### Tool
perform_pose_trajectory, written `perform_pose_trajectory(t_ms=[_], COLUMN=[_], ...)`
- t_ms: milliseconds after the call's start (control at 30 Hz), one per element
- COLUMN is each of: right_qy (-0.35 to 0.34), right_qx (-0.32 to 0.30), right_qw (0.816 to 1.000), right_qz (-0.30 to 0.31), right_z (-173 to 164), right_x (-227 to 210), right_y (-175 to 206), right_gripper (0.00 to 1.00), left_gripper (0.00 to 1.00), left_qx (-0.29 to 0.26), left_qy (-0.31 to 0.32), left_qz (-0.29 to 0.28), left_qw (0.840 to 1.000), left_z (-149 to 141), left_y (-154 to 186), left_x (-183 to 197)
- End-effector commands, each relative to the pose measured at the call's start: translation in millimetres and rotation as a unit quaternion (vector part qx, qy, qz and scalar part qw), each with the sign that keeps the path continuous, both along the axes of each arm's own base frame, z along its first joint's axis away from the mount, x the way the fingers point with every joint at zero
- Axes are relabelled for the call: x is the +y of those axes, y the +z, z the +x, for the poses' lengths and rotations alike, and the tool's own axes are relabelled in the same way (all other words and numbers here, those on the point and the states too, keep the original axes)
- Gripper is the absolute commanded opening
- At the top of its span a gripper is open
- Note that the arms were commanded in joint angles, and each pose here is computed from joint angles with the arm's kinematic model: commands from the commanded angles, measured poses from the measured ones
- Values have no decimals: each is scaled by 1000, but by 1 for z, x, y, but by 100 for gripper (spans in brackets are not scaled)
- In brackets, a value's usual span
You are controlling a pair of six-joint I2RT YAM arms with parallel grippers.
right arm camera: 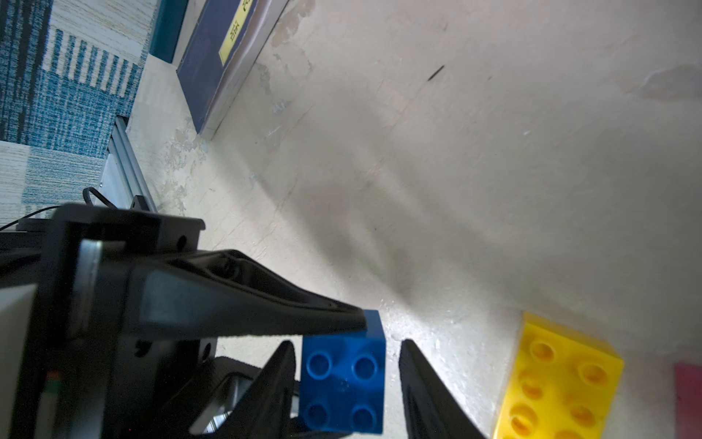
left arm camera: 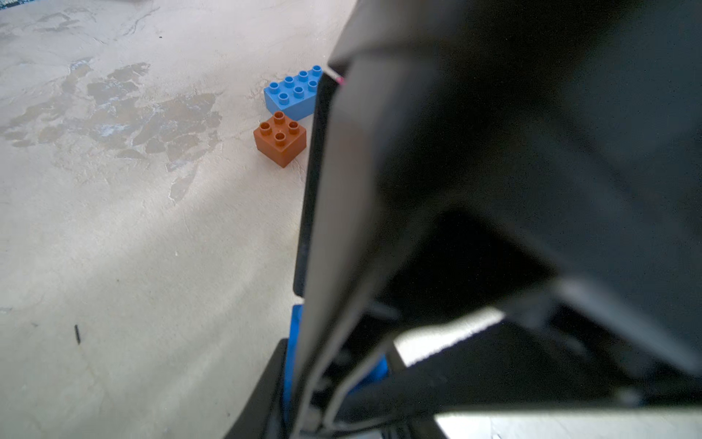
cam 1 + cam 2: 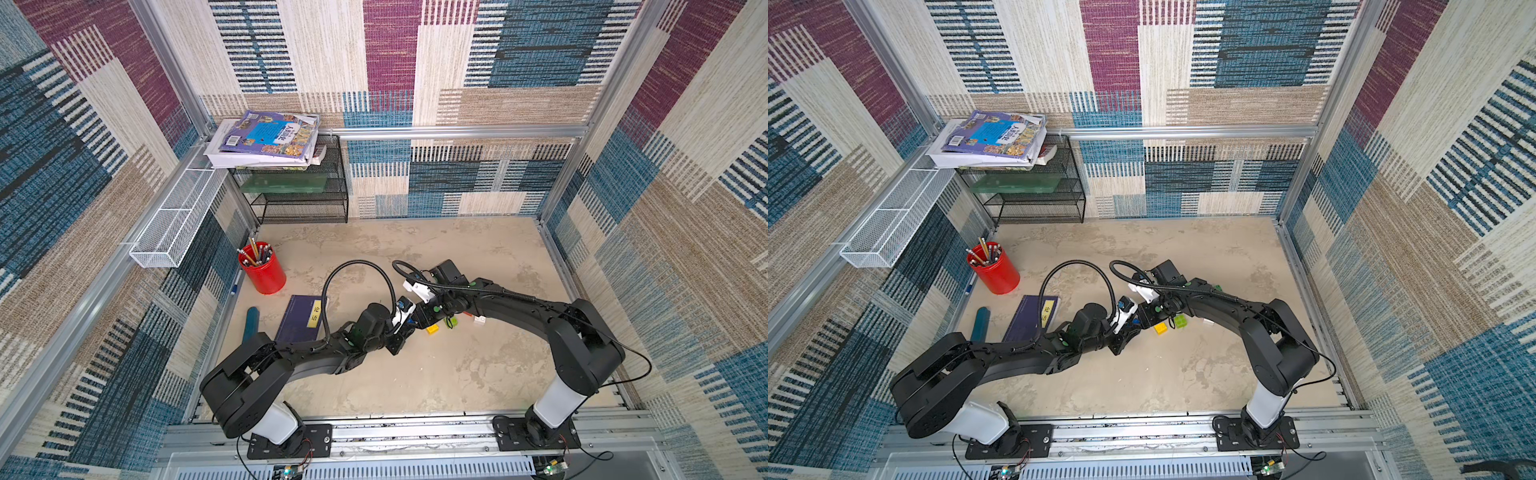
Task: Assemble the letter f with lego
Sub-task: Place the lego brick at the center of the board.
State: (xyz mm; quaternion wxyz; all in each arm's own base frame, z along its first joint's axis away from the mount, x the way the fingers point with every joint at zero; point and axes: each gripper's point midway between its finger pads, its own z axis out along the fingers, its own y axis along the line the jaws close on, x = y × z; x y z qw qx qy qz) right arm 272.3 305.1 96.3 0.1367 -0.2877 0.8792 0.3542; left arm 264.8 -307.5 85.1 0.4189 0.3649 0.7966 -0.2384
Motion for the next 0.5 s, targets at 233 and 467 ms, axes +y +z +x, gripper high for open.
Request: perform_pose_trajectory(t_ms=[233,467], right_qy=[14,21], right_qx=[6,16], right_qw=[999,999], right_qz=[42,43], right_z=[-4,-10], right_x=[9,8], right_y=[10,7], right_gripper=[49,47], left_gripper=[10,10], left_qx=[-42,-46], left_qy=[-14,-8], left_qz=[-14,-3], left_qw=[999,999], left_z=[-1,2], left_y=[23,22], left_x=[-1,2])
